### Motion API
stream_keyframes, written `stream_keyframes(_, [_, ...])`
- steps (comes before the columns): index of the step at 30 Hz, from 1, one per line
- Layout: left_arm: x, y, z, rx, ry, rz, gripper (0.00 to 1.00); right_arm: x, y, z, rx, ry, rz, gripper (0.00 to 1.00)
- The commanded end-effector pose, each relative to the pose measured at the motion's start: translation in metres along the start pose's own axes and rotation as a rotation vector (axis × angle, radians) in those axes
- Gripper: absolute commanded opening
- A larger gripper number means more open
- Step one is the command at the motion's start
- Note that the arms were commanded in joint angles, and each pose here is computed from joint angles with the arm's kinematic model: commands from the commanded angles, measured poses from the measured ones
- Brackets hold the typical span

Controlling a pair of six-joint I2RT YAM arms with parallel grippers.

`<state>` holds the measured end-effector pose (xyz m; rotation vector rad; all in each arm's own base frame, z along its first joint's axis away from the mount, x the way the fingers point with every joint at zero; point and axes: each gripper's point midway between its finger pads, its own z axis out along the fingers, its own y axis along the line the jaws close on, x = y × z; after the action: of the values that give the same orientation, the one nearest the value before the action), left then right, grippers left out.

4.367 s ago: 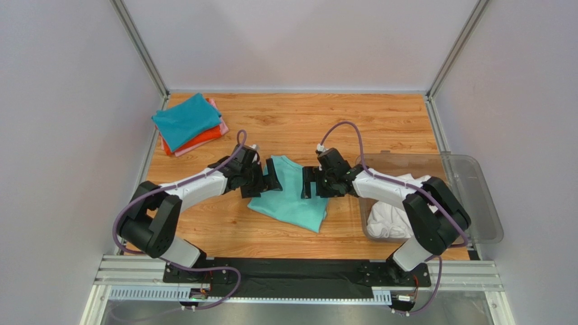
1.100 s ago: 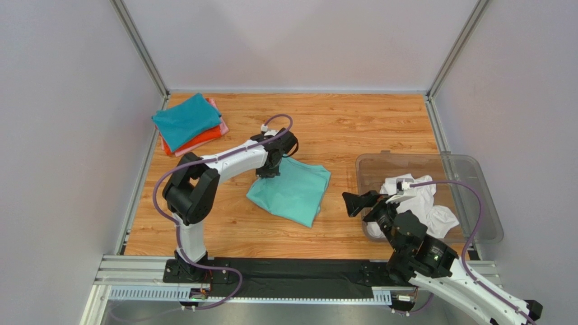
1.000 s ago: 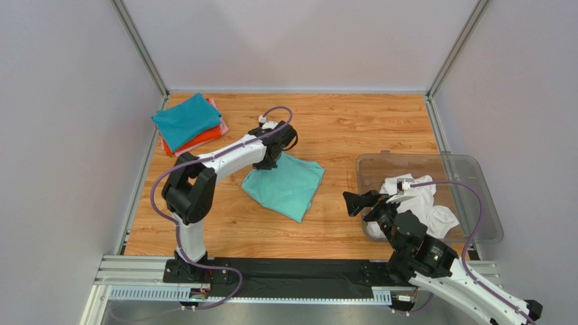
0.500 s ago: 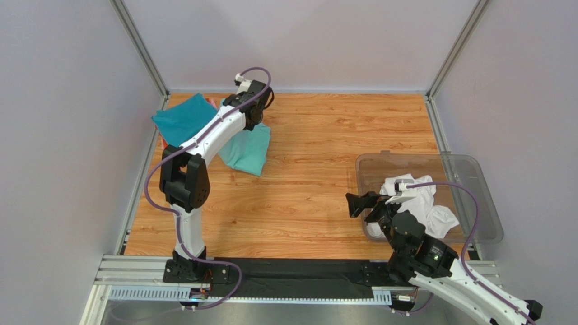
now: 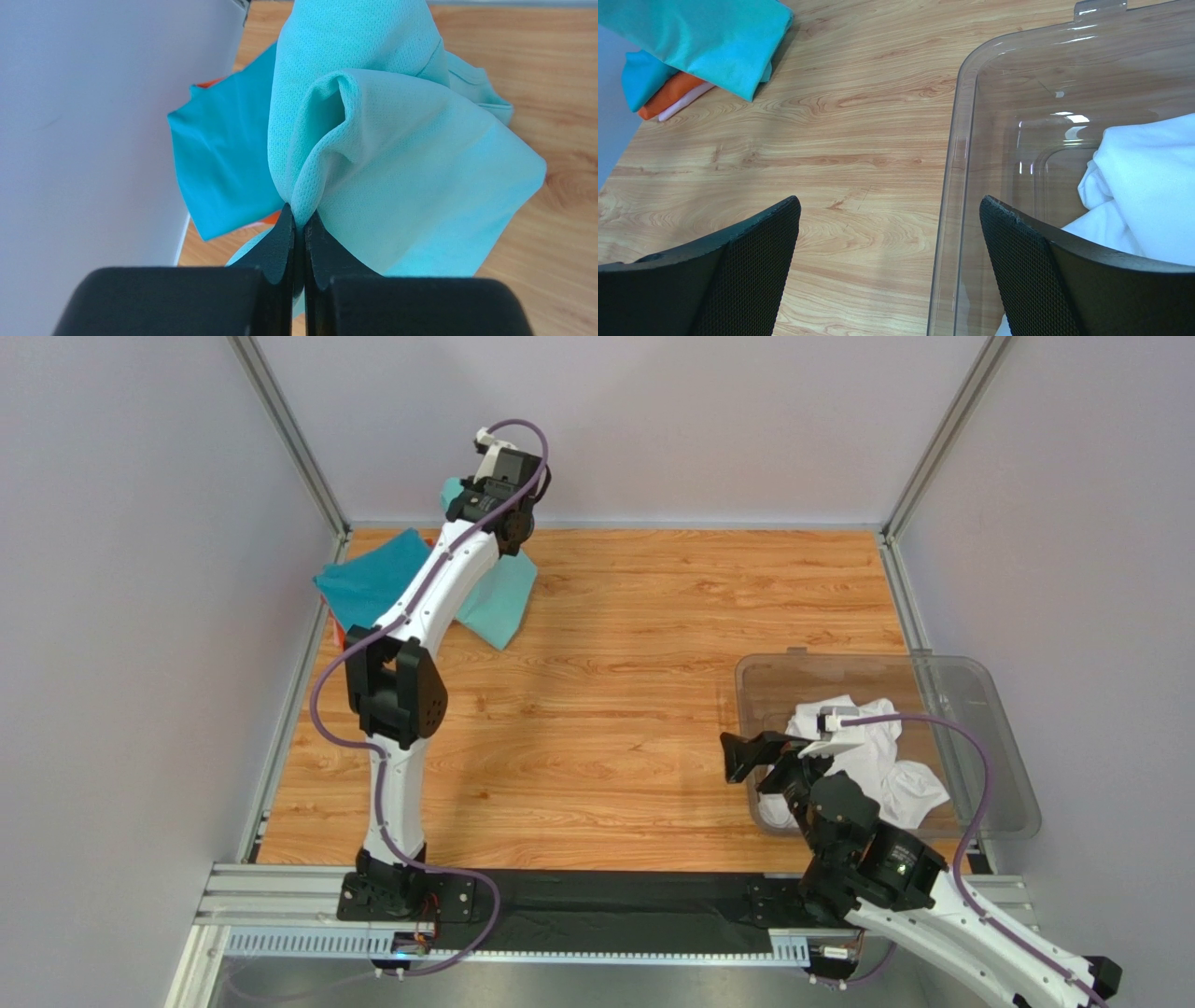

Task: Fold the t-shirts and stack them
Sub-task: Neatly place the folded tshirt to the corner

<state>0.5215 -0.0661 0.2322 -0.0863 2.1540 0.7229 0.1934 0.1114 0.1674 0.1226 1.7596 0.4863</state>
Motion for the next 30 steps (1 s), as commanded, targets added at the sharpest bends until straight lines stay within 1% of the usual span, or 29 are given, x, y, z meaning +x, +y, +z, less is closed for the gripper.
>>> stream_keyframes(1, [-0.040,0.020,-0.005,-0.026,-0.098,-0.018,0.00,-0.006,-0.007,0.001,0.040,-0.028,-0.015,1.00])
stream_keyframes(5, [-0.063,0.035,-0.013,-0.054,-0.154,-0.018,0.00,-0.005,-0.009,0.003,0.056,-0.026,-0.023,1.00])
stream_keyframes(9, [-0.081,0.052,-0.022,-0.088,-0.199,-0.054,0.00,-0.003,-0.008,0.005,0.064,-0.019,-0.029,1.00])
stream_keyframes(15, [-0.100,0.076,-0.029,-0.121,-0.245,-0.101,0.00,0.000,-0.007,0.007,0.070,-0.002,-0.041,1.00])
stream_keyframes(21, [-0.098,0.094,-0.015,-0.150,-0.232,-0.147,0.00,0.000,-0.005,0.008,0.064,0.003,-0.035,1.00])
stream_keyframes(27, [-0.092,0.107,0.014,-0.151,-0.208,-0.175,0.00,-0.001,-0.002,0.009,0.064,0.004,-0.026,1.00])
stream_keyframes(30, [-0.086,0.119,0.032,-0.166,-0.186,-0.202,0.00,-0.001,-0.001,0.010,0.068,0.008,-0.026,1.00])
